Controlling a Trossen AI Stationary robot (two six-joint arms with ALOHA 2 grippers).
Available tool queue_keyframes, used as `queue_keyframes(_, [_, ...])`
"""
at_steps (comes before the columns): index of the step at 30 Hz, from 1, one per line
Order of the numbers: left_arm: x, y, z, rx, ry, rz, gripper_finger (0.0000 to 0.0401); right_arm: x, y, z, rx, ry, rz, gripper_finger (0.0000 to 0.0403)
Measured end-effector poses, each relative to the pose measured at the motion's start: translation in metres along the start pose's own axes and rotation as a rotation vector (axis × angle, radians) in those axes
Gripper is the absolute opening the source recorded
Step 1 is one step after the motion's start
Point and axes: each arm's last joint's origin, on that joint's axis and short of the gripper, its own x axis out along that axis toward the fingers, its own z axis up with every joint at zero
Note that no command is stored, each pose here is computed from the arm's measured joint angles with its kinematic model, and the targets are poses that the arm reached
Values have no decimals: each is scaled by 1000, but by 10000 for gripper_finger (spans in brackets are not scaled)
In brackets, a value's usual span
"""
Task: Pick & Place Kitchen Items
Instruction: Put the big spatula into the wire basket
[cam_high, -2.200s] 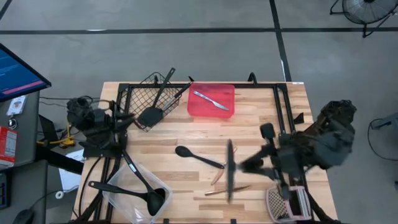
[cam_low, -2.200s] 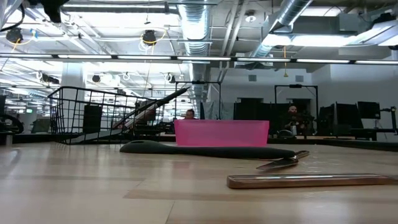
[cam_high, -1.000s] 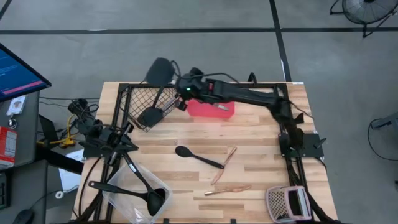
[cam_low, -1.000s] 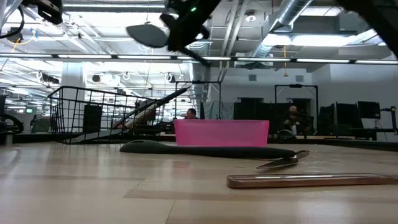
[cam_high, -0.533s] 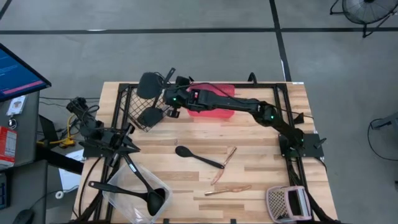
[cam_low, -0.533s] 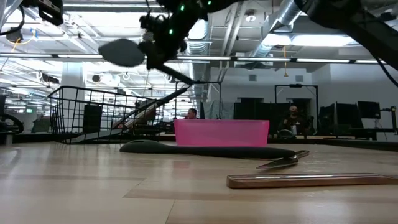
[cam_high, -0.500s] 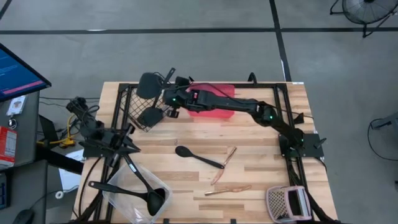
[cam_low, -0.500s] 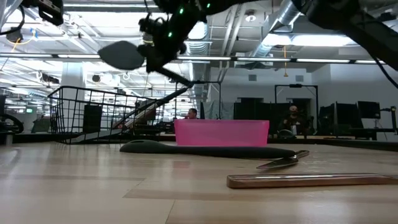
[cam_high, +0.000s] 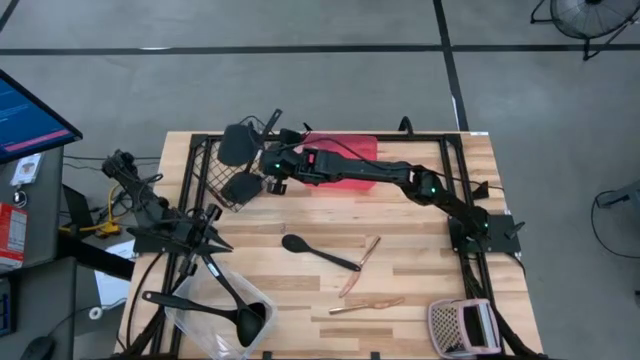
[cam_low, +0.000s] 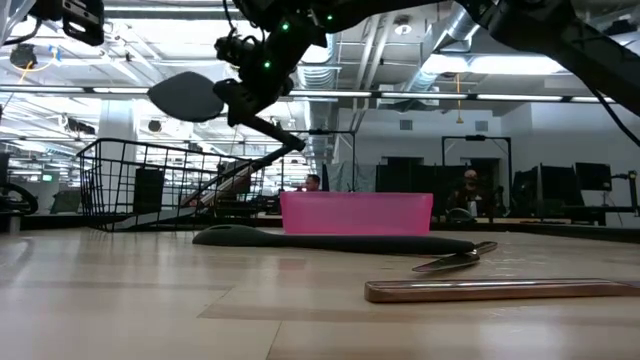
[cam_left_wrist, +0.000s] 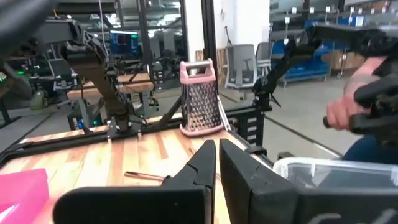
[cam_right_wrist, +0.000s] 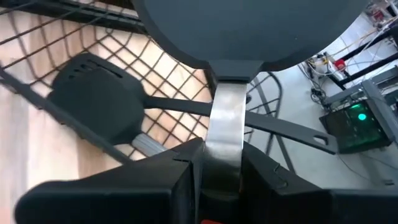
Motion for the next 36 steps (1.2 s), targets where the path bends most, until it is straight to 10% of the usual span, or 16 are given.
queue_keyframes(9, [-11,11,41,48,-284,90,8,-5,10,2,-16,-3,17,71])
queue_keyframes(13, [-22,18,50,-168,-351,86,8,-5,10,2,-13,-4,18,73])
queue_keyframes(15, [-23,17,45,-318,-320,33,8,-5,11,3,-14,-5,19,73])
queue_keyframes(21, [-20,0,15,-286,-213,-372,8,-6,13,4,-15,-10,21,73])
queue_keyframes(36, [-13,-11,-27,-239,-231,-468,8,-9,18,6,-12,-22,26,73])
